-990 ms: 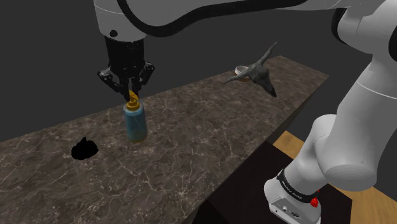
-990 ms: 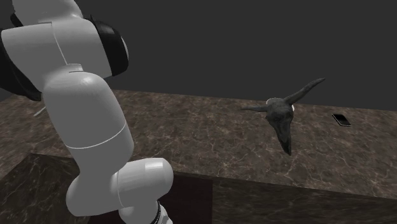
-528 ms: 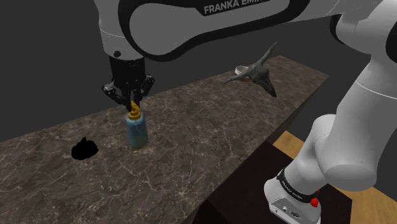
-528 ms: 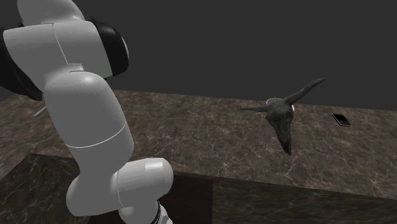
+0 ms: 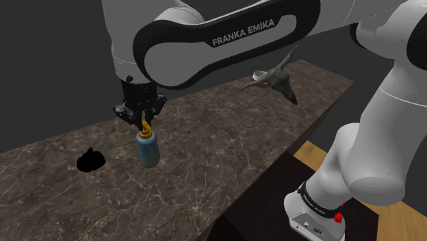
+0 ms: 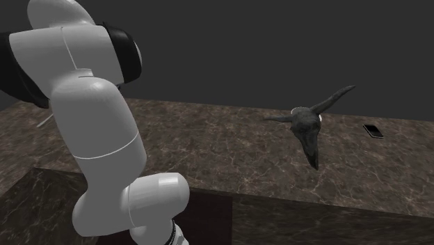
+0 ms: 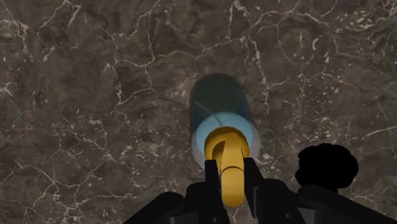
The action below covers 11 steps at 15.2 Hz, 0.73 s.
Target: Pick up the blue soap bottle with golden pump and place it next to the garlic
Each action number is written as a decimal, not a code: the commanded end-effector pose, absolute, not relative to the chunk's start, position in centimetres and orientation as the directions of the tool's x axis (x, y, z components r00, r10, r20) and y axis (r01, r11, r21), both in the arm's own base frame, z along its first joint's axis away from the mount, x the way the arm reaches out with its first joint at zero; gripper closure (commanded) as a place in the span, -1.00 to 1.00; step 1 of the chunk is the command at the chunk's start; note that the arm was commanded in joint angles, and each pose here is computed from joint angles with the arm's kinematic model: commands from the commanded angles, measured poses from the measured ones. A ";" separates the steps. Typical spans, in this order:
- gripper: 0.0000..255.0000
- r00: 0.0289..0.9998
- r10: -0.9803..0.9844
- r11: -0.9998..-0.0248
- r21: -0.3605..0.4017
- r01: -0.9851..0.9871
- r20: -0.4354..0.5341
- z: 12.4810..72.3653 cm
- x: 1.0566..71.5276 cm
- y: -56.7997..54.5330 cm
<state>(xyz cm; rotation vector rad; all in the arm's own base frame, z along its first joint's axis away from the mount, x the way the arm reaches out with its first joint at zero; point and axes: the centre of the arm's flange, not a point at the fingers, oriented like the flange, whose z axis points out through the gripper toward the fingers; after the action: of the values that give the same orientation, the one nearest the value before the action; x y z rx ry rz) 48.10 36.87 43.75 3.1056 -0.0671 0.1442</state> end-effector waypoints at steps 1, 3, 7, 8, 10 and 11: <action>1.00 0.995 -0.041 -0.999 0.029 -0.044 0.094 42.7 48.1 36.9; 1.00 0.995 -0.041 -0.999 0.029 -0.044 0.094 42.0 48.1 36.9; 1.00 0.995 -0.041 -0.999 0.029 -0.044 0.094 42.0 48.1 36.9; 1.00 0.995 -0.041 -0.999 0.029 -0.044 0.094 42.0 48.1 36.9; 1.00 0.995 -0.041 -0.999 0.029 -0.044 0.094 42.0 48.1 36.9; -1.00 0.995 -0.041 -0.999 0.029 -0.044 0.094 42.0 48.1 36.9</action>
<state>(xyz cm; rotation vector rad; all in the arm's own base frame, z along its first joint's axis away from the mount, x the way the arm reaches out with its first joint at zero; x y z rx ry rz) 48.10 36.90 41.98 3.1059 -0.0667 0.1448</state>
